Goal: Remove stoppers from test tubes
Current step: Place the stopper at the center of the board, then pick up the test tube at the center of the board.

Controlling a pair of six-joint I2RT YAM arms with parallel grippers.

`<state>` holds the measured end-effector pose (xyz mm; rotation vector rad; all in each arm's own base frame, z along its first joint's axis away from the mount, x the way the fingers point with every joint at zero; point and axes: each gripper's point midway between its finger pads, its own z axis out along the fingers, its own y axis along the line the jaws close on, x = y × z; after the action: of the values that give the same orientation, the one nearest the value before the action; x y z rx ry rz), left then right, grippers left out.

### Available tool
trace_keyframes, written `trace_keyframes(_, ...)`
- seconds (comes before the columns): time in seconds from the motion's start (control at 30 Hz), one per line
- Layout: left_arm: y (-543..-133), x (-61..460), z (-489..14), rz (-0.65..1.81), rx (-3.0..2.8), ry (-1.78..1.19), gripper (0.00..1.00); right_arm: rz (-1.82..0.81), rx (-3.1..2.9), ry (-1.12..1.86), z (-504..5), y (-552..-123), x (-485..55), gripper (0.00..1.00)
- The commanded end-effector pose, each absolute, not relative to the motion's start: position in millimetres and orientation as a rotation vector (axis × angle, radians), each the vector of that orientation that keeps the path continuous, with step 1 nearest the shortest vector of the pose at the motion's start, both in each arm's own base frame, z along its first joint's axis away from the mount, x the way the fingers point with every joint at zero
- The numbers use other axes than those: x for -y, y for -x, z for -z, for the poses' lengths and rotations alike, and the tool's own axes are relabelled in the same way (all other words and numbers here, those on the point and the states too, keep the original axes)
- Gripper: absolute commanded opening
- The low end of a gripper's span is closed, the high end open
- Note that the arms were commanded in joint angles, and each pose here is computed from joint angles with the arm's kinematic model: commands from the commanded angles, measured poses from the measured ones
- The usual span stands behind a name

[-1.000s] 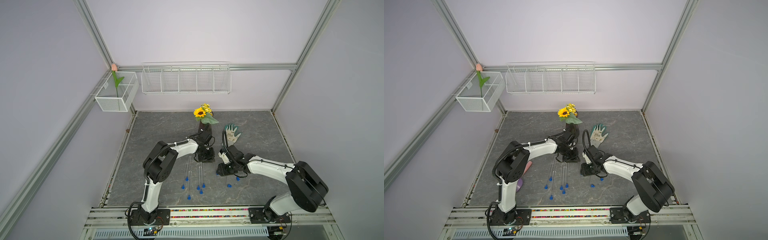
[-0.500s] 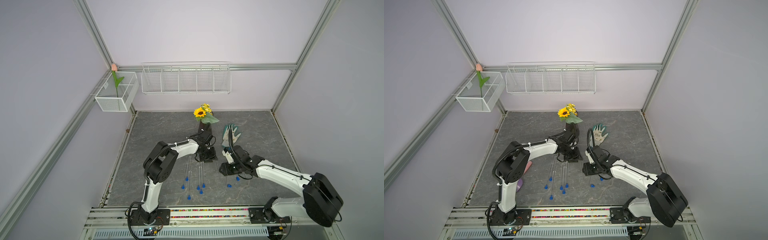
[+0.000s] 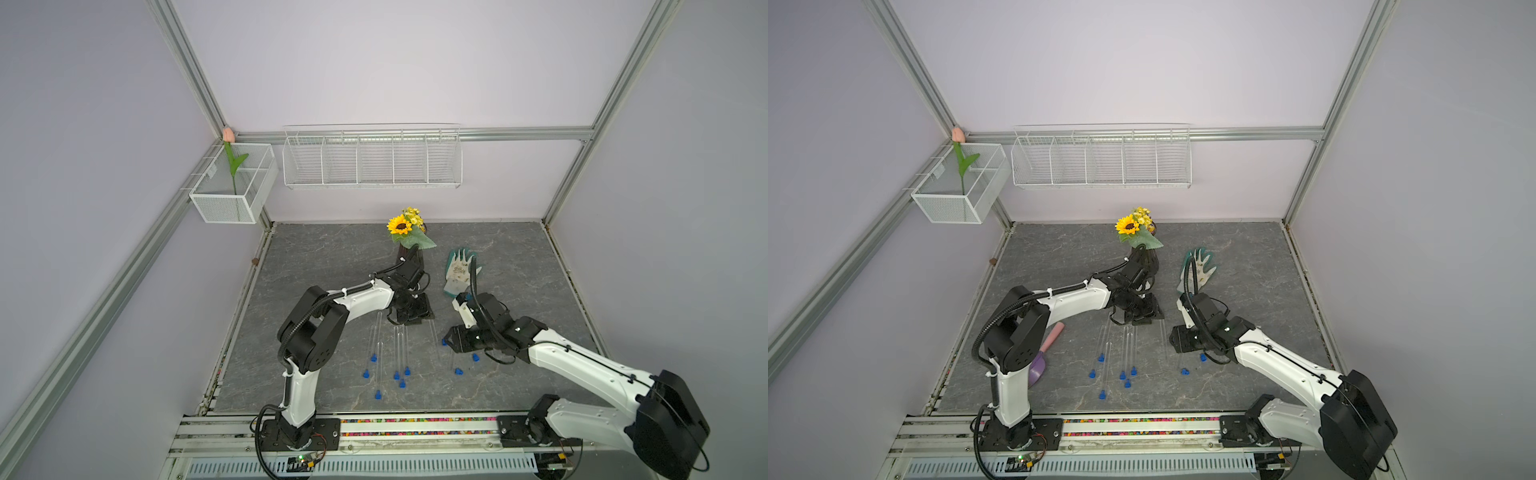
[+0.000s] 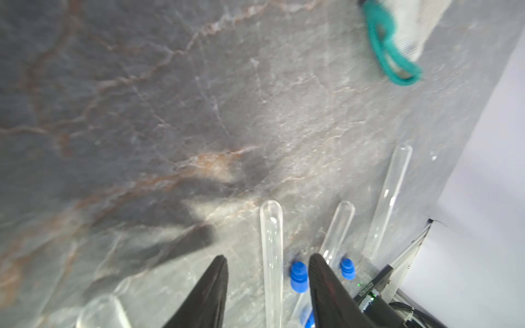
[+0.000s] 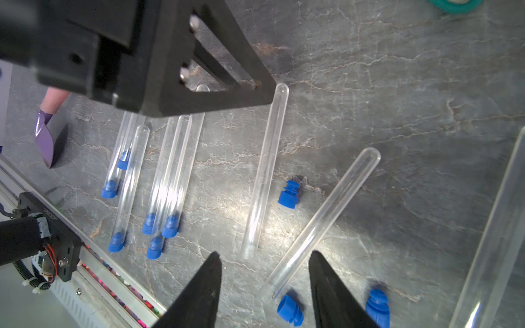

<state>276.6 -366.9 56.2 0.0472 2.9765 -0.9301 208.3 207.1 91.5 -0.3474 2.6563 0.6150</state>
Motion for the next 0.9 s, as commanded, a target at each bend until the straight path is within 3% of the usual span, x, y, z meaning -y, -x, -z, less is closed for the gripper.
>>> trace_keyframes(0.0, -274.6, 362.8, -74.7, 0.932, -2.931, -0.046, 0.50, -0.585, -2.695, 0.321, -84.1, -196.5, -195.6, 0.53)
trace_keyframes(0.47, -250.5, 320.7, -139.8, 0.951, -2.734, -0.111, 0.58, -0.688, -2.673, 0.261, -91.5, -185.3, -196.6, 0.50)
trace_keyframes(0.87, -216.4, 206.6, -164.5, 0.682, -2.545, -0.058, 0.70, -0.739, -2.682, 0.374, -94.2, -190.9, -242.9, 0.50)
